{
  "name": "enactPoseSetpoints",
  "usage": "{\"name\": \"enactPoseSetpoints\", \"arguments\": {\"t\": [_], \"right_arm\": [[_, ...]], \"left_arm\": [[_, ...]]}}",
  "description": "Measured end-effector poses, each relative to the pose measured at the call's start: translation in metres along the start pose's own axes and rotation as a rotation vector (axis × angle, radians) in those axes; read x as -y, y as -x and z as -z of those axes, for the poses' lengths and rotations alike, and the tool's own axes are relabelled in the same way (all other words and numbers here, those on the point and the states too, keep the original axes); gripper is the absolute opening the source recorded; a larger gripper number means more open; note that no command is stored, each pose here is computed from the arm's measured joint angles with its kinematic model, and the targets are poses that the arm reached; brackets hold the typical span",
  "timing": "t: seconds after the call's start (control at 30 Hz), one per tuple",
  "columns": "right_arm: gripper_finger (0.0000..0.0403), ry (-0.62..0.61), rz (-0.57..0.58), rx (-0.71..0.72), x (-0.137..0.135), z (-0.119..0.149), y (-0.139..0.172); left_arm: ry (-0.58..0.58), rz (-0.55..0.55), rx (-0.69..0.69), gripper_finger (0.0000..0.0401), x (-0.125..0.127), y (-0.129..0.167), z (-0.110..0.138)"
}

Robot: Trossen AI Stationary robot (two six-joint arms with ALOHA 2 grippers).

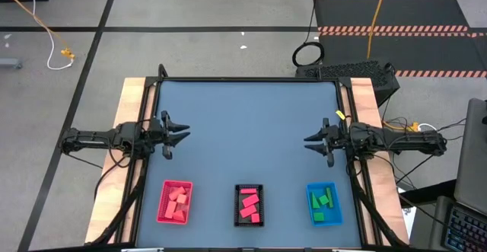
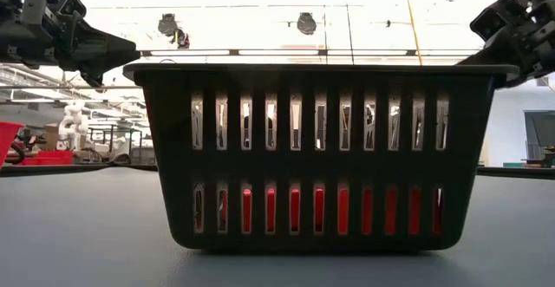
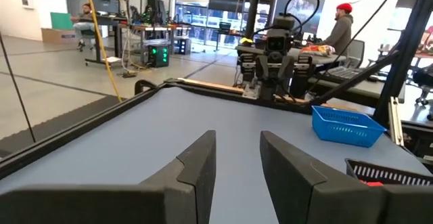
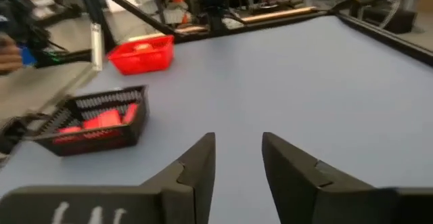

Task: Sort & place blocks by color
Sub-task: Return to Home Position

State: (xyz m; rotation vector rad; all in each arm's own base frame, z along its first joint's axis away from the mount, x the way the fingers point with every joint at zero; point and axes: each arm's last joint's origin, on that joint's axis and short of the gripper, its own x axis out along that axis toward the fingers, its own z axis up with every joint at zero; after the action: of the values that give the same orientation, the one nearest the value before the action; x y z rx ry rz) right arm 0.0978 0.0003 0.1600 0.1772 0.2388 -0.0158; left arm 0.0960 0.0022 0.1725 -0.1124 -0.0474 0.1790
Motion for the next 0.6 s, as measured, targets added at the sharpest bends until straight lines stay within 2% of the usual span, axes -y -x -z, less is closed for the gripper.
{"name": "enactPoseSetpoints", "arguments": {"t": [0.13,0.23,0.37,0.6], "right_arm": [[0.0100,0.025,0.025,0.036,0.002,0.007,-0.004],[0.0091,0.059,-0.004,0.175,0.000,-0.004,-0.004],[0.0080,0.110,0.006,0.194,0.000,-0.005,-0.003],[0.0059,0.113,0.004,0.208,0.000,-0.006,-0.002]], "left_arm": [[0.002,-0.007,0.006,0.0117,0.000,0.000,0.000],[0.005,-0.009,0.019,0.0117,0.000,0.000,-0.001],[0.009,-0.007,0.030,0.0117,0.000,0.000,-0.002],[0.003,-0.008,0.028,0.0117,0.000,0.000,-0.002]]}}
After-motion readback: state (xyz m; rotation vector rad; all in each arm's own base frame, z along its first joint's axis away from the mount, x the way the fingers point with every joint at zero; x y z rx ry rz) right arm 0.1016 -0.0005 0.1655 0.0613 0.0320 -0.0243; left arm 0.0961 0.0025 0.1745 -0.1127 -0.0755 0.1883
